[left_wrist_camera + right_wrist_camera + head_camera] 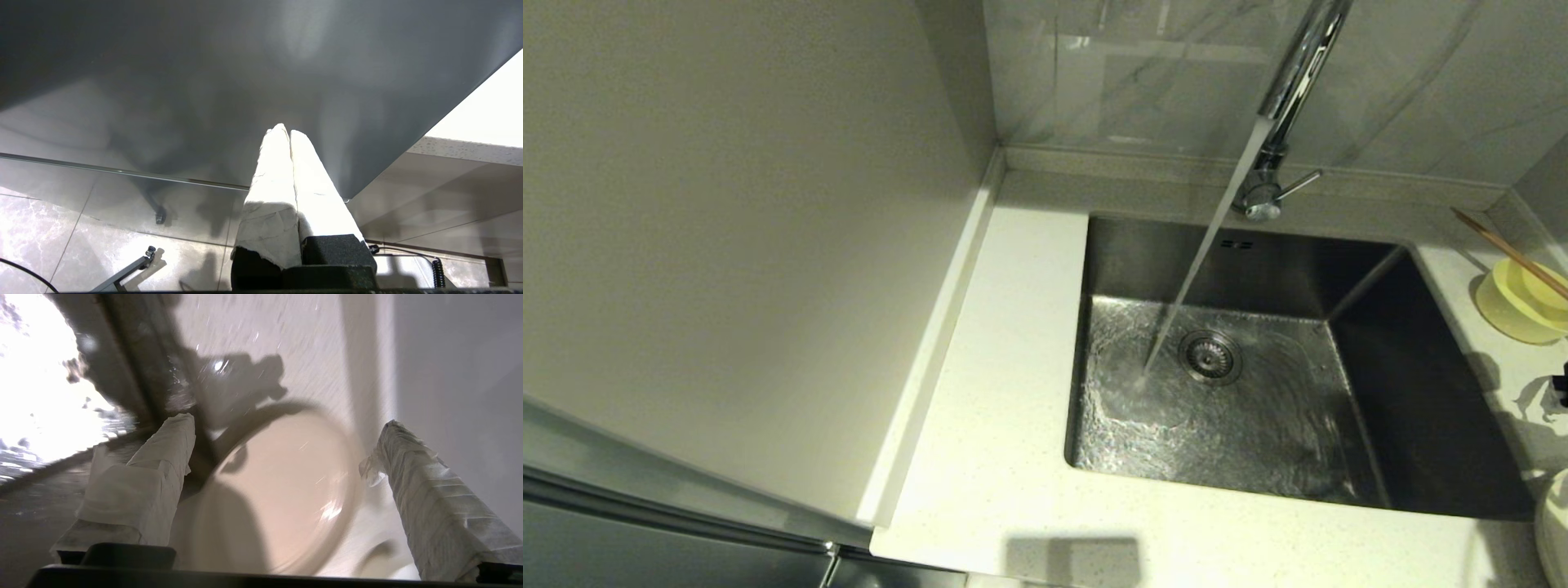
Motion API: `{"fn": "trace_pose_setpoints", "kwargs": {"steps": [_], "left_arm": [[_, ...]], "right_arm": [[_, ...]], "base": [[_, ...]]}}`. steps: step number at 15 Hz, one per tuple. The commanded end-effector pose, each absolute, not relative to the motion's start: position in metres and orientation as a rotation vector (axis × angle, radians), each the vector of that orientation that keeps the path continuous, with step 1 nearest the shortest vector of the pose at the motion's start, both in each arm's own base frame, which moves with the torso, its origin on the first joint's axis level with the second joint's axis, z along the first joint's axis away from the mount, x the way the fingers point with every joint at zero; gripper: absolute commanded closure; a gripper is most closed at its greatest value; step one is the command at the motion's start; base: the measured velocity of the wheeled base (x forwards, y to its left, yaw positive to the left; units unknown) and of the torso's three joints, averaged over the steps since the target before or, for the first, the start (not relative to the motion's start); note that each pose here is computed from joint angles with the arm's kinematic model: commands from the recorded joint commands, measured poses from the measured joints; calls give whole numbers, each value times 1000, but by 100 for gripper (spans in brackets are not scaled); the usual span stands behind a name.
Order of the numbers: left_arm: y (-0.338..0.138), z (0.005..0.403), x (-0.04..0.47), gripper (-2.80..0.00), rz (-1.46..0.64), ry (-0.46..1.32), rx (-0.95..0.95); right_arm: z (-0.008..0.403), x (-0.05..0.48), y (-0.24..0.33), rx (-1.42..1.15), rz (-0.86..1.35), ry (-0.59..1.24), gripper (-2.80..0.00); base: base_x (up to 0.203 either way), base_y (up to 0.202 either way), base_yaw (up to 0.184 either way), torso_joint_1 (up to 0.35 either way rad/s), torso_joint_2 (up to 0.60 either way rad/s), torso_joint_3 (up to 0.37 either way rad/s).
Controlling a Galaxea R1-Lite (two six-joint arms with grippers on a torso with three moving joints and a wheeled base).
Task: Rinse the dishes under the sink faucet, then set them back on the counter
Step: Rinse the plate
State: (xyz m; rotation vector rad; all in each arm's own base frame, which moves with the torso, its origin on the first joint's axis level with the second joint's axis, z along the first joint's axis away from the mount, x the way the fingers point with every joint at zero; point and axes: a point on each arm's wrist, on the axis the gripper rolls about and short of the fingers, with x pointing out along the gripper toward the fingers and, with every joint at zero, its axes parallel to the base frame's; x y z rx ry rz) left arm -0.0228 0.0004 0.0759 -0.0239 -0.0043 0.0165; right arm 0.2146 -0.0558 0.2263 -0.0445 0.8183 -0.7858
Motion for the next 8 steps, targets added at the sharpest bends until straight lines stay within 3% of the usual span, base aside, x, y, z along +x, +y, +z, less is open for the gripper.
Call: {"fn": "trace_pose_setpoints", "kwargs": {"steps": [1, 8], "left_arm": [[0, 76, -23, 0, 17, -6, -25], [0, 76, -23, 0, 17, -6, -25]], "right_arm": [[214, 204, -46, 87, -841, 782, -280], [171, 216, -40, 225, -977, 830, -280]], "base": [[0, 0, 0, 0, 0, 0], [0, 0, 0, 0, 0, 0]]}}
